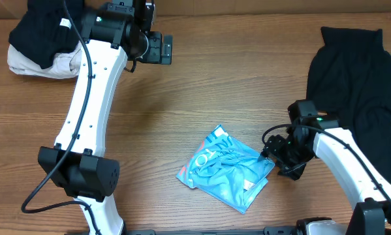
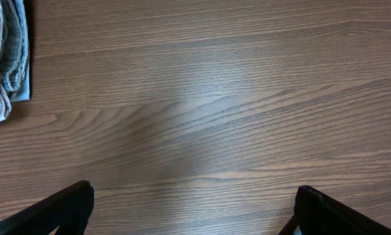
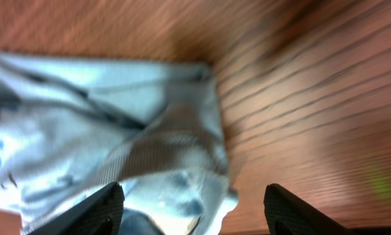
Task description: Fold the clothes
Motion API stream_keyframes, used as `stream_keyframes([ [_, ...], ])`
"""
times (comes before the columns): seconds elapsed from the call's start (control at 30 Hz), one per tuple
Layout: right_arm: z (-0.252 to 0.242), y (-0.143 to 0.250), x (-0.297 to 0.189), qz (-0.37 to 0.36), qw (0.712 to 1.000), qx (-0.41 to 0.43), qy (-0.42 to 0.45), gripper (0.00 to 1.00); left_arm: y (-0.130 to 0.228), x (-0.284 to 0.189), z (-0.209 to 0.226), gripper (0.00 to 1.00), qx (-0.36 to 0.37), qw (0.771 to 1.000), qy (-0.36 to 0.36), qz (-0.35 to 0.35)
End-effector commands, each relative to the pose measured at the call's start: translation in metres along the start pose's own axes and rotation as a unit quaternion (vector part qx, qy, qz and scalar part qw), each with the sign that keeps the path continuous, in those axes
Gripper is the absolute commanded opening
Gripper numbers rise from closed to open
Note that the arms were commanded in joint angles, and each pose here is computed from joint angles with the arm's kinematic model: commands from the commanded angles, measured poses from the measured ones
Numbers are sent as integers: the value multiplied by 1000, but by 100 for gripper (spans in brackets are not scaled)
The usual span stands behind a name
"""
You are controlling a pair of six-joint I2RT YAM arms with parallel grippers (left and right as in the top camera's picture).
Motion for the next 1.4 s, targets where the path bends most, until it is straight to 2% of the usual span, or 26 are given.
stream_keyframes([
  [0.0,1,20,12,35,999,-18,-6,71,0,-5,1,100,11,1000,-3,-5],
  [0.1,0,32,26,53,998,-18,-6,62,1,-5,1,100,13,1000,-4,-5],
  [0.2,3,40,42,60,998,-23,-19,46,1,-5,1,100,14,1000,-4,-5],
  [0.23,5,41,46,58,998,-23,-23,37,1,-5,1,100,14,1000,-4,-5],
  [0.33,17,37,53,38,998,-42,-34,22,1,-5,1,100,14,1000,-4,-5],
  [0.57,36,22,61,2,996,-74,-52,12,1,-5,1,100,14,1000,-4,-5],
  [0.8,52,1,63,7,988,-148,-33,9,-2,-5,0,100,14,1000,-2,-9],
  [0.93,72,-27,43,-23,983,-183,0,9,-3,-5,0,100,14,1000,-2,-12],
  [1.23,143,-83,12,-83,970,-225,-38,9,-3,-5,1,100,11,1000,3,-10],
  [1.27,148,-86,9,-89,969,-228,-42,12,-2,-5,0,100,10,1000,8,-7],
  [1.37,161,-96,-19,-114,963,-239,-54,36,9,-6,-7,100,14,999,37,21],
])
Point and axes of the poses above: each gripper's point midway between its finger pads, its own x axis out along the fingers, its own z axis along the line the jaws close on, y = z × x, the point moved 3 cm from there along -x, back along the fingers, and after that the axes turned 7 degrees about -x, right-handed, at the moved point
